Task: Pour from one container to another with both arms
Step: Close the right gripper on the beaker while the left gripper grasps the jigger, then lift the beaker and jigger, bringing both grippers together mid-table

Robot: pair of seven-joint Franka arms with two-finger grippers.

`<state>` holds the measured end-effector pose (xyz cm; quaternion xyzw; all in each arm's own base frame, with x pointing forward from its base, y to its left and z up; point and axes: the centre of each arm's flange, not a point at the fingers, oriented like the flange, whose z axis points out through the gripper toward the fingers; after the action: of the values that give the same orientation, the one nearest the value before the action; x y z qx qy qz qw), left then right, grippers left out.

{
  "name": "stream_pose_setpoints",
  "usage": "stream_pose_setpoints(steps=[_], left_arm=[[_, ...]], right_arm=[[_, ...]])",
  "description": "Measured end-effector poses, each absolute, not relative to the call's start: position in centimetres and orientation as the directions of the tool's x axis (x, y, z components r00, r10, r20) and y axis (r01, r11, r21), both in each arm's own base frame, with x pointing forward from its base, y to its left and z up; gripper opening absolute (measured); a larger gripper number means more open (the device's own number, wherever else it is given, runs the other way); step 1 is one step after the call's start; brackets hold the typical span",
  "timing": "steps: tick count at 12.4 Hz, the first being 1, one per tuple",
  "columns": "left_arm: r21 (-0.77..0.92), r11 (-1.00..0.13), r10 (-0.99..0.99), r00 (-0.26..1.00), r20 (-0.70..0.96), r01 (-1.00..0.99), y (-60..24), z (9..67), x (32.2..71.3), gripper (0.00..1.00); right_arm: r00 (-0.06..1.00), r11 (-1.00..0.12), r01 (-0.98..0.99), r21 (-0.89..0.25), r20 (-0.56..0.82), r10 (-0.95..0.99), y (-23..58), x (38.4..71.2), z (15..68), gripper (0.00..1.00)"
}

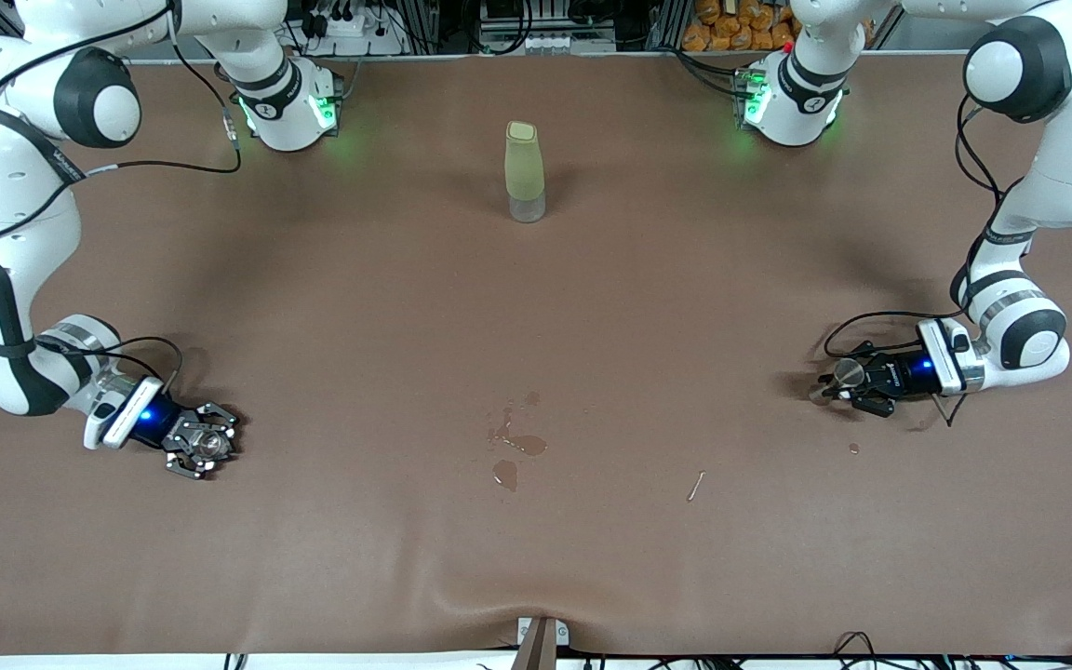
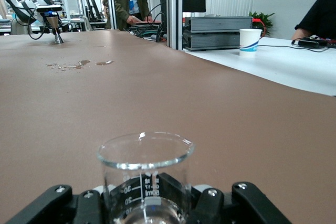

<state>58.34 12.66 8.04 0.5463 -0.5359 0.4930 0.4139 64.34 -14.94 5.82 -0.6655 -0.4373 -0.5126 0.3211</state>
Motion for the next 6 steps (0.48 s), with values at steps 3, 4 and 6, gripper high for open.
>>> stream_pose_setpoints(steps=[3, 4, 6], left_arm=[[-0.027, -0.092, -0.173, -0.010, 0.985, -0.995, 12.6, 8.0, 58.3, 0.21], [-0.004, -0.094, -0.170, 0.012, 0.985, -0.996, 12.5, 8.0, 58.4, 0.21], [0.035, -0.084, -0.165, 0.049, 0.985, -0.996, 11.5, 8.4, 58.9, 0.21]], right_arm=[[0.064, -0.363, 0.931, 0.029, 0.969, 0.241, -10.2, 67.1, 7.7, 0.12], [0.062, -0.340, 0.940, 0.023, 0.970, 0.237, -8.2, 68.1, 8.6, 0.12], [0.089, -0.313, 0.950, -0.011, 0.968, 0.235, -4.1, 70.2, 11.6, 0.12]])
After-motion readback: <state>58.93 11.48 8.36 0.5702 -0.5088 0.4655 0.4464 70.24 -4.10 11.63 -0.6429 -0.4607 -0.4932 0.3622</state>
